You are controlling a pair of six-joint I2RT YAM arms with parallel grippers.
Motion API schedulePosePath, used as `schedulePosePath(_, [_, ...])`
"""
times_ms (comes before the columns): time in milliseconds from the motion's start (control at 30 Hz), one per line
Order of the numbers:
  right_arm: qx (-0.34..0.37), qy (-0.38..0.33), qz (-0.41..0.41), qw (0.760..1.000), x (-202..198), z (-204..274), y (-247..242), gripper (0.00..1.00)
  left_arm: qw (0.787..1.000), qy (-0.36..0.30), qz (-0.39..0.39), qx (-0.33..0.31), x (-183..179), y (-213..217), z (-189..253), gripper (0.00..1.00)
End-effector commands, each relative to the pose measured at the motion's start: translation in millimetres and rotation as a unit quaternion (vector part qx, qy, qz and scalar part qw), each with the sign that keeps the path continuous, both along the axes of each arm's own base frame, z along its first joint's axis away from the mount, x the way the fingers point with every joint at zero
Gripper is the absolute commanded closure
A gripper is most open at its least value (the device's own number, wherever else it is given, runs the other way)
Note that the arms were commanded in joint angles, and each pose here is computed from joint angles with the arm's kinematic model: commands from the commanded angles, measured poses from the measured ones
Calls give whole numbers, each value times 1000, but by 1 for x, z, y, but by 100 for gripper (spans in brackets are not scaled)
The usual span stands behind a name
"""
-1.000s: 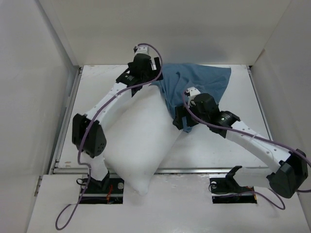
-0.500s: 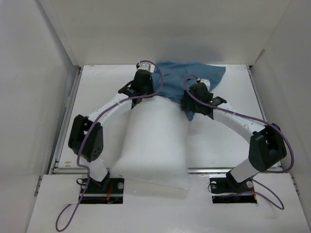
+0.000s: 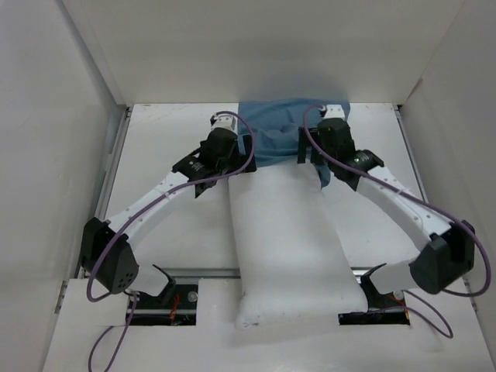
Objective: Put the pillow into the pillowcase
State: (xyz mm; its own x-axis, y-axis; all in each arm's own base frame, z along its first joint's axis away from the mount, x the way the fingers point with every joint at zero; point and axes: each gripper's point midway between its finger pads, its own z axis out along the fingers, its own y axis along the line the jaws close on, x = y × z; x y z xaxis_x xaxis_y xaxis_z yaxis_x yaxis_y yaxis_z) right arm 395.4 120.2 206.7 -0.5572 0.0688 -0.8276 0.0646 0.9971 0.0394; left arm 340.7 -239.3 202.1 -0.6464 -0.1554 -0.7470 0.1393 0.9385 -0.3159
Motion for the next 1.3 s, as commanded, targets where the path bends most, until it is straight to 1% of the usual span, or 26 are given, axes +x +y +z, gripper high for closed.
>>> schedulePosePath(0, [1,-48,142,989,-40,52,58,0,999,-26,45,3,-5,25,20,0])
schedulePosePath(67, [-2,-32,195,980,-66,52,76,0,998,-14,58,16,-9,33,7,0])
schedulePosePath(100, [6,-23,245,969,-85,49,103,0,997,-13,68,22,-7,40,3,0])
schedulePosePath(233, [31,-7,329,944,-123,50,157,0,996,-1,89,23,-7,59,-8,0])
schedulePosePath(333, [29,23,329,944,-123,29,183,0,997,0,77,23,-9,59,-22,0])
schedulePosePath(367, [19,46,319,946,-115,9,191,0,997,-7,75,18,-5,59,-21,0])
schedulePosePath(400, [19,68,302,951,-114,-1,192,0,998,-1,66,14,-6,55,-27,0])
schedulePosePath(433, [7,78,288,955,-108,-10,192,0,998,-9,57,14,-4,52,-25,0])
schedulePosePath(467, [0,80,267,960,-100,-14,192,0,998,-2,54,23,-2,51,-36,0])
schedulePosePath(500, [-20,114,239,964,-98,-41,189,0,999,-9,35,10,2,42,-33,0])
schedulePosePath(567, [-55,119,191,973,-88,-57,175,0,1000,-11,16,11,6,34,-39,1])
schedulePosePath(633, [-70,126,178,973,-87,-69,170,15,1000,-3,-8,3,12,19,-49,6])
schedulePosePath(667, [-66,121,170,976,-85,-71,170,31,1000,2,-17,6,13,16,-54,11])
schedulePosePath(700, [-67,122,170,976,-86,-74,168,74,1000,9,-20,14,19,13,-63,23])
schedulePosePath(733, [-51,108,167,979,-85,-67,170,96,1000,7,-20,13,24,10,-61,29])
schedulePosePath(767, [-42,99,159,981,-84,-62,169,100,1000,10,-20,15,26,9,-64,35])
schedulePosePath(800, [-39,96,155,982,-84,-63,164,100,1000,13,-15,17,30,10,-67,40])
schedulePosePath(833, [-24,79,156,984,-85,-48,162,100,1000,17,-15,20,34,8,-74,53])
schedulePosePath(867, [-14,64,159,985,-84,-41,163,100,1000,12,-20,12,40,2,-67,63])
schedulePosePath(900, [-7,56,155,986,-84,-35,156,100,1000,13,-20,13,46,-2,-64,80])
schedulePosePath(933, [-10,59,154,986,-86,-39,154,100,1000,13,-20,13,46,-2,-64,80])
schedulePosePath(967, [-4,47,147,988,-83,-29,149,100,1000,7,-13,9,49,-2,-58,92])
schedulePosePath(1000, [-9,54,146,988,-85,-36,146,100,1000,3,-13,6,52,-3,-53,96])
schedulePosePath(1067, [-18,46,130,990,-82,-34,136,100,1000,-12,-13,-3,48,-1,-35,100])
schedulePosePath(1133, [-25,35,103,994,-77,-31,124,100,1000,-29,5,1,49,7,-22,100])
schedulePosePath(1267, [-20,6,31,999,-55,-23,95,100,999,-44,-2,12,29,16,-7,100])
